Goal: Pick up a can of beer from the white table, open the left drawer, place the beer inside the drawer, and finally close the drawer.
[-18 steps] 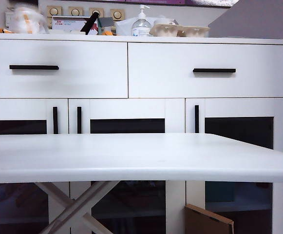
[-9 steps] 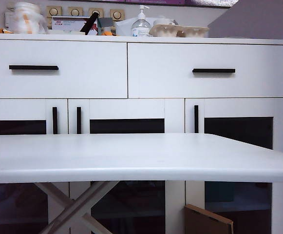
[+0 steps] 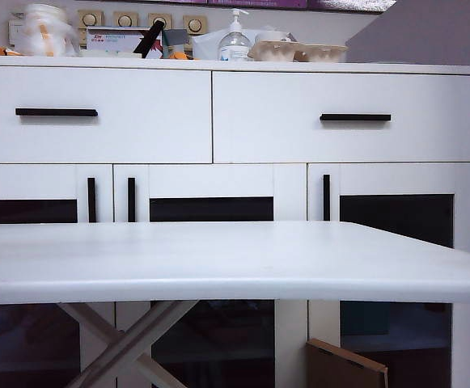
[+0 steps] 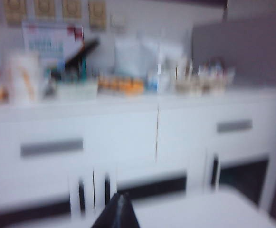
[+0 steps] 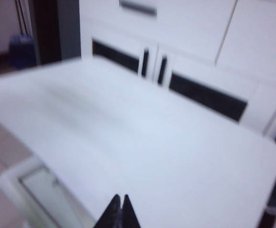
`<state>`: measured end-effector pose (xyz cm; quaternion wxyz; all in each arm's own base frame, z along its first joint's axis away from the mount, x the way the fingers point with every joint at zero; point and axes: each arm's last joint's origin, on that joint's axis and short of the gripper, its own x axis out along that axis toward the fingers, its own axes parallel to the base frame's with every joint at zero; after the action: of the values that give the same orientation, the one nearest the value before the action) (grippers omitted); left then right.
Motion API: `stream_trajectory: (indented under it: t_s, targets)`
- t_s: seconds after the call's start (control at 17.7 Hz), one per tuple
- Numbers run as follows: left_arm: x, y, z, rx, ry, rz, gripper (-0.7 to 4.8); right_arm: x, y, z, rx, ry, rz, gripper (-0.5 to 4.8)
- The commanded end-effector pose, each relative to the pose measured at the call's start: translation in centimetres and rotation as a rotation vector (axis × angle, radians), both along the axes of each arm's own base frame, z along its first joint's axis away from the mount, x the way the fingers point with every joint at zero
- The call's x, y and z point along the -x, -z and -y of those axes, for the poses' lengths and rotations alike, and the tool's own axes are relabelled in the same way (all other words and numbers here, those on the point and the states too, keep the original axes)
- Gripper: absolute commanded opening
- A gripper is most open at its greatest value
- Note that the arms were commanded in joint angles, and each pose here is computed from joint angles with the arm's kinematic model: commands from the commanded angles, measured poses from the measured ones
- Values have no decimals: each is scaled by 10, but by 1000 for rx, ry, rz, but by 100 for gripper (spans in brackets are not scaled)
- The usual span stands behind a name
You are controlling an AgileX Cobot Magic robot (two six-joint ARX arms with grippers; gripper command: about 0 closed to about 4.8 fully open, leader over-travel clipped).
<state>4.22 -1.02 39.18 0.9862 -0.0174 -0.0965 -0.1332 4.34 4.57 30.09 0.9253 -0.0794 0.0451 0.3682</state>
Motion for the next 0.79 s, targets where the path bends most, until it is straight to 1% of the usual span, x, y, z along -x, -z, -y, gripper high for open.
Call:
stream_trajectory:
  t_s: [0.06,0.28,0.34,0.39,0.51,0.73,0.79]
  targets:
    - [12,46,-3,8,-26,-64,-6,3,4,3,29,-3,-27,-5]
    - [8,104,-3,3,-43,-99,-6,3,5,3,39,-2,-35,-5]
    - [1,115,-2,-5,-44,-143,-6,3,5,3,39,-2,-35,-5]
    - [-2,120,-1,-9,-45,-160,-6,3,5,3,40,0,-35,-5]
    - [-10,128,0,-9,-46,-133,-6,4,5,4,34,-6,-32,-5]
    - [-23,147,-1,-6,-83,-137,-6,4,5,5,31,-7,-29,-5]
    - [-28,155,-2,6,-96,-136,-6,5,5,5,28,-7,-27,-5]
